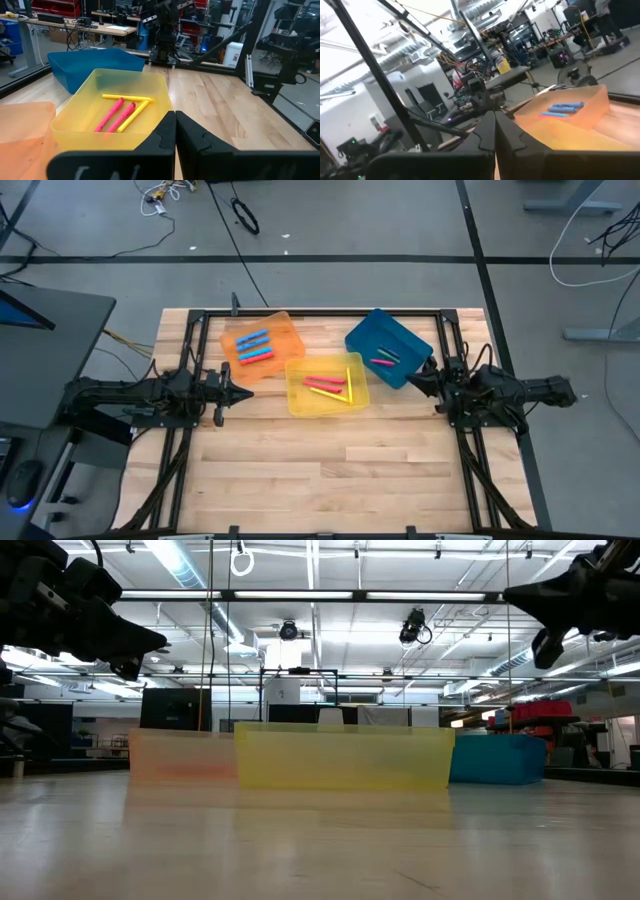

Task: Pick & Place Markers
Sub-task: Return to Home Position

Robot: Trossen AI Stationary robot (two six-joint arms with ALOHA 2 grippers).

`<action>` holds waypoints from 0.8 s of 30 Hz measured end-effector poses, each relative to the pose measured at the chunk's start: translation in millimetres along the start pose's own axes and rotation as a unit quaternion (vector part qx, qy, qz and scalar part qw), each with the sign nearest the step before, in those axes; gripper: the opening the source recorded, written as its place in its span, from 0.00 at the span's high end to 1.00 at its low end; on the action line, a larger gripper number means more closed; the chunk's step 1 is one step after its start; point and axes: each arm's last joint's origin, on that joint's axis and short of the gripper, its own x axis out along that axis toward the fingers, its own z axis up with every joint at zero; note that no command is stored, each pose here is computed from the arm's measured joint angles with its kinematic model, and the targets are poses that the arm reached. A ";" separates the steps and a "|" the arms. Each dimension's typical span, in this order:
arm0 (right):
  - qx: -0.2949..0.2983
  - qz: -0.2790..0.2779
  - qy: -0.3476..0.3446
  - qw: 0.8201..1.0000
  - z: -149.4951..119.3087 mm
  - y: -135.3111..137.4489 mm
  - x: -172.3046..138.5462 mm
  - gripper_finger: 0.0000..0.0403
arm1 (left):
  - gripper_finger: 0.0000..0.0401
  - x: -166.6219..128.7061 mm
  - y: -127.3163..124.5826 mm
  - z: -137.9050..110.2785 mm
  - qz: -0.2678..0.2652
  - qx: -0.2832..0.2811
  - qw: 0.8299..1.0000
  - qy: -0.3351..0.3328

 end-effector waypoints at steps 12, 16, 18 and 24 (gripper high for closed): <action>-0.047 0.019 0.119 0.992 -16.8 -9.5 -0.5 1.00 | 0.99 0.0 0.0 0.0 0.000 0.000 1.000 0.000; -0.050 0.017 0.123 0.991 -17.5 -9.9 -0.4 1.00 | 0.99 0.0 0.0 0.0 0.000 0.000 1.000 0.000; -0.051 0.013 0.121 0.991 -17.4 -10.1 -0.3 1.00 | 0.99 0.0 0.0 0.0 0.000 0.000 1.000 0.000; -0.035 -0.003 0.112 0.993 -16.6 -10.8 -0.1 0.95 | 0.99 0.0 0.0 0.0 0.000 0.000 1.000 0.000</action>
